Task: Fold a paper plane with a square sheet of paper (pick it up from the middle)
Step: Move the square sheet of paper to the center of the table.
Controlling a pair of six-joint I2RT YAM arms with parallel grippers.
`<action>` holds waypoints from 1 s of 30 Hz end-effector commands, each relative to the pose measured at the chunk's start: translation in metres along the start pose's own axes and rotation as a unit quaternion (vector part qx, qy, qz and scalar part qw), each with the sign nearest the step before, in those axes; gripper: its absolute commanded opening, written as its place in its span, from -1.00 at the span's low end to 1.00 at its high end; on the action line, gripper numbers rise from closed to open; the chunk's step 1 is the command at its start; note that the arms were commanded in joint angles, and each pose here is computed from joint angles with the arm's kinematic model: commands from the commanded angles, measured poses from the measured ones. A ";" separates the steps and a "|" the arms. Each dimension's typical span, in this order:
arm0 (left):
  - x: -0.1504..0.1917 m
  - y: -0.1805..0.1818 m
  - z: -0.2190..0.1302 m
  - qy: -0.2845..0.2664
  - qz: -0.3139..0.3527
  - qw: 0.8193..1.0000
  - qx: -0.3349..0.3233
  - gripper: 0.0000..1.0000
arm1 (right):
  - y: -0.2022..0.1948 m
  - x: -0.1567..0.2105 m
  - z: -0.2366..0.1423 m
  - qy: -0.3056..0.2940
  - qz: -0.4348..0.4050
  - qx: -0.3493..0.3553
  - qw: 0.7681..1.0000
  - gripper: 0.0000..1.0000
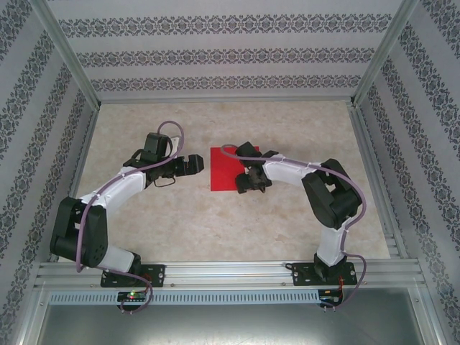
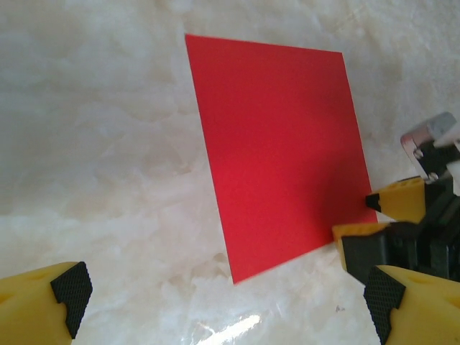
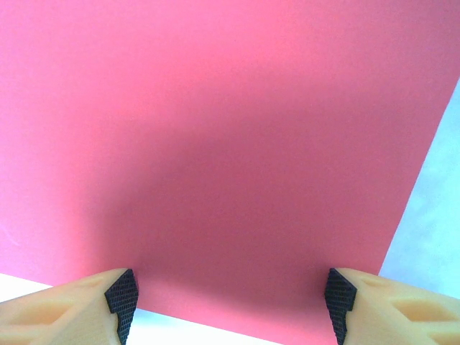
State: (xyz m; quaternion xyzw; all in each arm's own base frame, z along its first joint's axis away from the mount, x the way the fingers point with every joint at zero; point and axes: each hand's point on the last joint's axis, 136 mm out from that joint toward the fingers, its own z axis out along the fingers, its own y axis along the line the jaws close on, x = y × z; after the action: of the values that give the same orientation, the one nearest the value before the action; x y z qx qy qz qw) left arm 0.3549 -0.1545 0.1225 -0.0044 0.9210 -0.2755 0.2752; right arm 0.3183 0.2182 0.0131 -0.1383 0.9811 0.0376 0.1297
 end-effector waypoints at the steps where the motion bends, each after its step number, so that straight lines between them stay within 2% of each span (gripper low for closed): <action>1: 0.023 0.009 -0.009 0.029 0.003 0.999 -0.028 1.00 | 0.008 0.044 -0.002 0.049 0.008 -0.018 0.999 0.44; 4: 0.029 0.012 -0.017 0.033 0.002 0.999 -0.040 1.00 | 0.014 0.046 -0.017 0.037 0.002 -0.021 0.999 0.44; 8: 0.033 0.017 -0.027 0.031 -0.001 0.998 -0.059 1.00 | 0.030 0.030 -0.044 -0.006 0.035 -0.042 0.998 0.47; 13: 0.038 0.023 -0.033 0.028 -0.016 0.996 -0.078 1.00 | 0.031 0.007 -0.055 -0.041 0.160 -0.025 0.986 0.60; 16: 0.040 0.027 -0.035 0.028 -0.018 0.996 -0.086 1.00 | 0.035 -0.007 -0.051 -0.062 0.199 -0.023 0.978 0.66; 22: 0.042 0.027 -0.037 0.028 -0.019 0.996 -0.081 1.00 | 0.030 -0.033 -0.034 -0.065 0.195 0.025 0.978 0.76; 30: 0.041 0.026 -0.036 0.026 -0.019 0.997 -0.075 1.00 | 0.026 -0.059 -0.010 -0.058 0.200 0.048 0.977 0.79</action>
State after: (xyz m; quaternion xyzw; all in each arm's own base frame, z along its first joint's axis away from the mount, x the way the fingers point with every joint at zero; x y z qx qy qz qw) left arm 0.3090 -0.1232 0.1114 -0.0318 0.9459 -0.2109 0.2445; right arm 0.3543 0.2701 0.0442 0.0529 0.9804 0.0562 0.1813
